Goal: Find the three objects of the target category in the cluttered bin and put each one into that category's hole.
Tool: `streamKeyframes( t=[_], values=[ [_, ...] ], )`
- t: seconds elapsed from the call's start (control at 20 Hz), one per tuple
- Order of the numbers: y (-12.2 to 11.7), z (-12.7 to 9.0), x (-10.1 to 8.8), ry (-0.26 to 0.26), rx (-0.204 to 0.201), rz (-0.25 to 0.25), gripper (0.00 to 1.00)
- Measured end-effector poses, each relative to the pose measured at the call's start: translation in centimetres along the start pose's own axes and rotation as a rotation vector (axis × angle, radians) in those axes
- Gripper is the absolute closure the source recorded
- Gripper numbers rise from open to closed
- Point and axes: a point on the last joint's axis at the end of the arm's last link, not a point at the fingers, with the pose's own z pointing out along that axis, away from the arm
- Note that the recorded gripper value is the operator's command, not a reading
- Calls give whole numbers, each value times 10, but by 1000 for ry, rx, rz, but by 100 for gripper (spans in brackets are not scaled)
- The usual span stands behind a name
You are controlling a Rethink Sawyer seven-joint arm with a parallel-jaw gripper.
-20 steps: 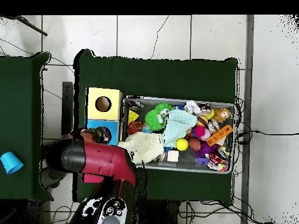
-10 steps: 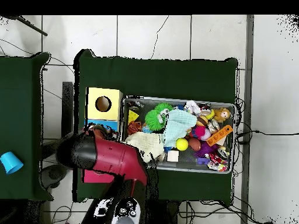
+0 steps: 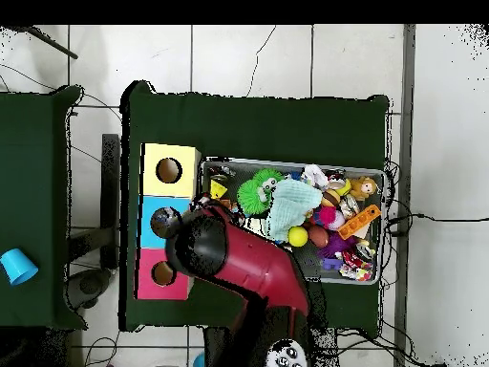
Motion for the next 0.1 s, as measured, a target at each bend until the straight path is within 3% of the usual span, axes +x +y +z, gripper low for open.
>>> streamKeyframes(
  t=[0.1],
  values=[
    [-21,-1,-8,-8,9,21,0]
  ],
)
